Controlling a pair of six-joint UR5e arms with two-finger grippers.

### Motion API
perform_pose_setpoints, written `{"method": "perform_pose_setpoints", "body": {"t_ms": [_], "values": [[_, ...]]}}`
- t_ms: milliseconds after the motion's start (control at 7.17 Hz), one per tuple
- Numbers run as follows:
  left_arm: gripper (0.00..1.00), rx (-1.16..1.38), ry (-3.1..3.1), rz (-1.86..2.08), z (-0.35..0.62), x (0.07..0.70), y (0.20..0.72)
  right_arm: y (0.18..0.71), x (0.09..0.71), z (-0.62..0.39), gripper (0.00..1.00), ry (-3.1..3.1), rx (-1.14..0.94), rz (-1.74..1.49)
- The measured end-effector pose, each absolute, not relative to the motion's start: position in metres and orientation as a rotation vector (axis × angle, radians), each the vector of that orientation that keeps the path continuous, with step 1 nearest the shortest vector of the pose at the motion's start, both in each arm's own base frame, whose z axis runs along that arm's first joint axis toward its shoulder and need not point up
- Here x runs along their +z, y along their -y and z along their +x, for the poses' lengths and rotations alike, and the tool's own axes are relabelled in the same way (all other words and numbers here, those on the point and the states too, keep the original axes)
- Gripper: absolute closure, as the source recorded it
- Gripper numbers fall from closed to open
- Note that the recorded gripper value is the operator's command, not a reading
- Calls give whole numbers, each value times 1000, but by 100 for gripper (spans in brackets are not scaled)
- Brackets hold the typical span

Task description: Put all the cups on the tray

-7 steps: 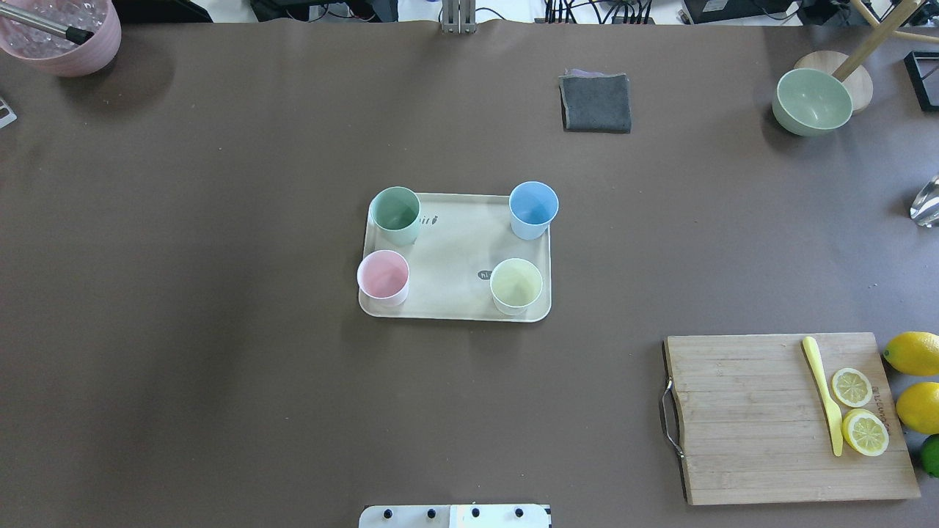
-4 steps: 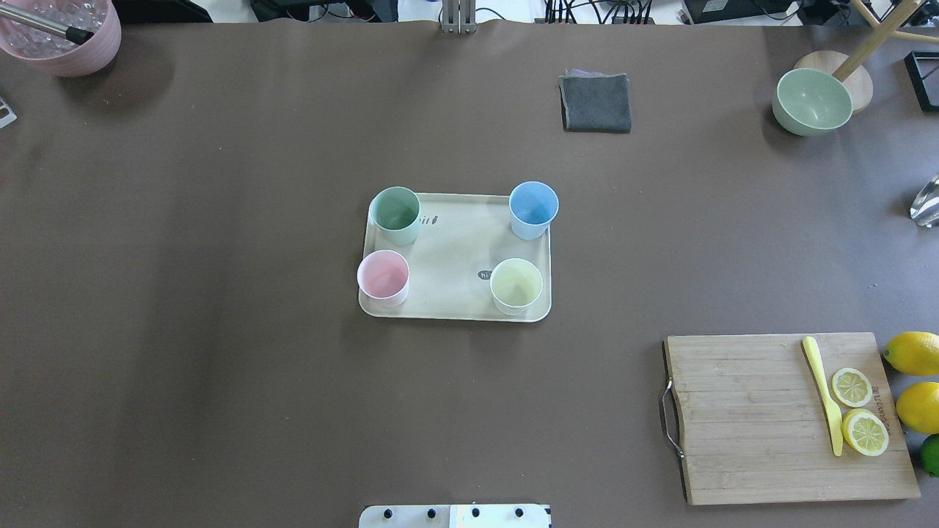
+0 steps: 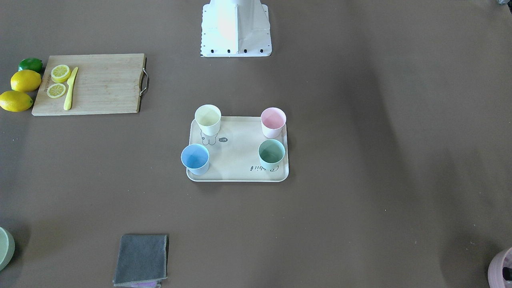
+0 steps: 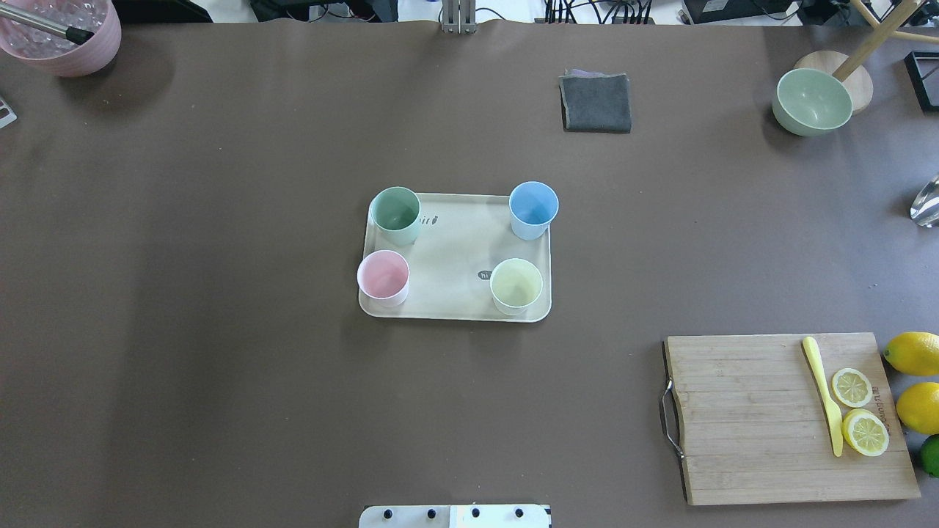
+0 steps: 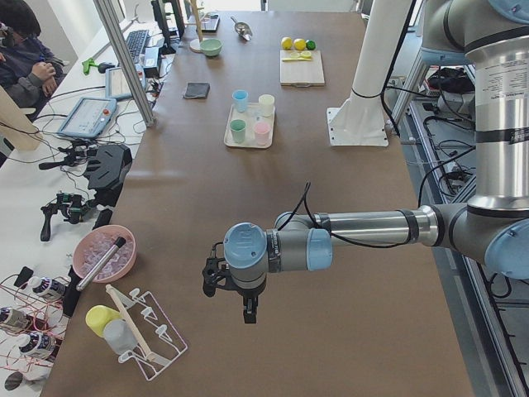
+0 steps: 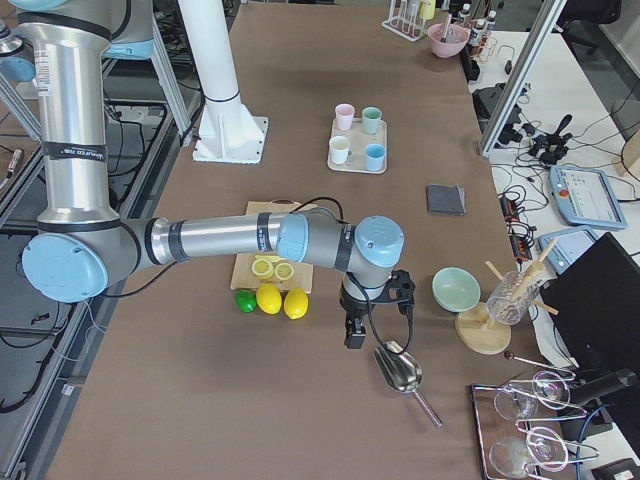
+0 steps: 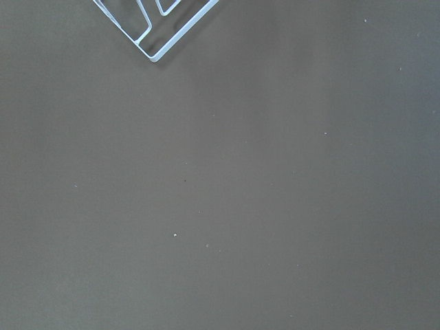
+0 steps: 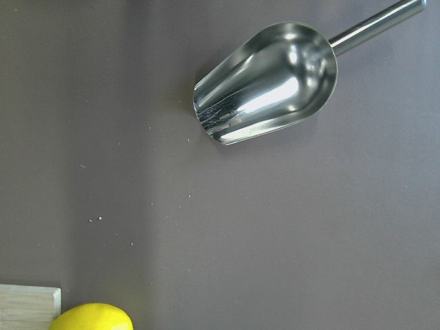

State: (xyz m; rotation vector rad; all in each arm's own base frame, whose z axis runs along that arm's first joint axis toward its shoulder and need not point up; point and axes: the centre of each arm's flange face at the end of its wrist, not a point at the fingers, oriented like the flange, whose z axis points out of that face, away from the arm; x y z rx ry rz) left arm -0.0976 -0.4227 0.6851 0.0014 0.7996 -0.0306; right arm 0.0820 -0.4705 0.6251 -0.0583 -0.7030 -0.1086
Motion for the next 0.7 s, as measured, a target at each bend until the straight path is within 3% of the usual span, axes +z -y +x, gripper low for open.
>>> {"method": "perform_pose_setpoints", "body": {"t_ms": [698], "values": [[2,0,-795,69,-99,677,427,467,627,82,0,705,-107,-60]]}}
